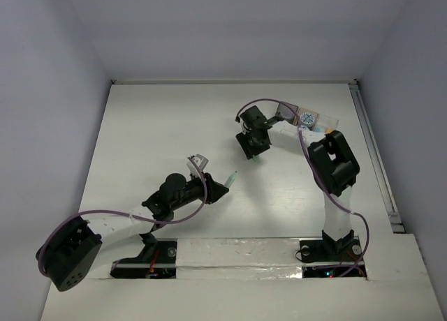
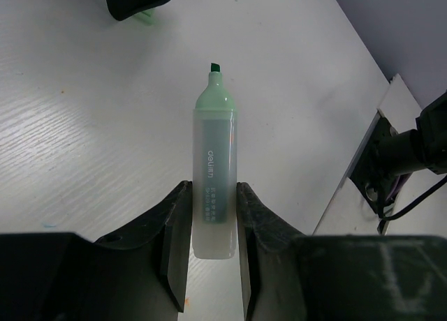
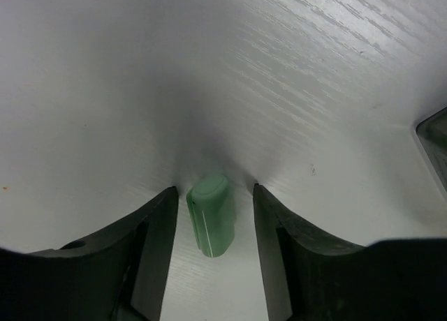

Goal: Sort the stationery into containers
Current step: Close the pen cap on the pen.

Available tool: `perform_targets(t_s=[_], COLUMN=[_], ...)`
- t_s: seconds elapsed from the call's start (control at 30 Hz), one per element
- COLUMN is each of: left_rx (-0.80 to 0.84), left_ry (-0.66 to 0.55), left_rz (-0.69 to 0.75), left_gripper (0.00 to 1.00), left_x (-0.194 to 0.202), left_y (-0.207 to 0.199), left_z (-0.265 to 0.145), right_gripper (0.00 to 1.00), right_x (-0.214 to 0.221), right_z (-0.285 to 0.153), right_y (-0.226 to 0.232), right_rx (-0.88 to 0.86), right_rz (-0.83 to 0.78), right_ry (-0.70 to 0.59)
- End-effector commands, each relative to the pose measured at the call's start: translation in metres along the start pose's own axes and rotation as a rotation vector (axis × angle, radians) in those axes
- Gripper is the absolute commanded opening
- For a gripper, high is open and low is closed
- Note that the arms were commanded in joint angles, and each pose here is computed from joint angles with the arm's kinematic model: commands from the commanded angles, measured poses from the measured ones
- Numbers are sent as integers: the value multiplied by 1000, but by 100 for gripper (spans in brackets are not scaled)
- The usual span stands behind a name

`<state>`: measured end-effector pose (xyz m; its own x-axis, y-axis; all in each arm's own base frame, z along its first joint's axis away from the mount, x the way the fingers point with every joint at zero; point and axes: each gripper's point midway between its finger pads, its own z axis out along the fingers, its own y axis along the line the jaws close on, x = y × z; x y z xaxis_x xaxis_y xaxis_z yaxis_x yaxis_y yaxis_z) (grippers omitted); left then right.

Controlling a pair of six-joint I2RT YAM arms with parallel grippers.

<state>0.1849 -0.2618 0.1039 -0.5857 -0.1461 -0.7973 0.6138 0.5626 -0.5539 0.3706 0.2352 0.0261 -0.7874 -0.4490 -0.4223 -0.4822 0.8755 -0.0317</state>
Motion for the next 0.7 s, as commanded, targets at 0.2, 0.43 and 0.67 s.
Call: perform_targets(t_s=[0.2,0.43,0.67], left_rx=[114,232,246], left_ry=[-52,-96,-154], left_rz=[-27,-124,-159], left_gripper=[0,0,0], left_x=[-14,-28,-49], left_y=[-20,-43,-49], left_z=[1,3,7], right_gripper=[9,0,0], right_x=[-8,-70,-87], right_z=[-1,-85,-178], right_y=[3,32,58], right_rx=[9,-186,-480], right_rz=[2,226,480], right_ry=[-14,-441,-726])
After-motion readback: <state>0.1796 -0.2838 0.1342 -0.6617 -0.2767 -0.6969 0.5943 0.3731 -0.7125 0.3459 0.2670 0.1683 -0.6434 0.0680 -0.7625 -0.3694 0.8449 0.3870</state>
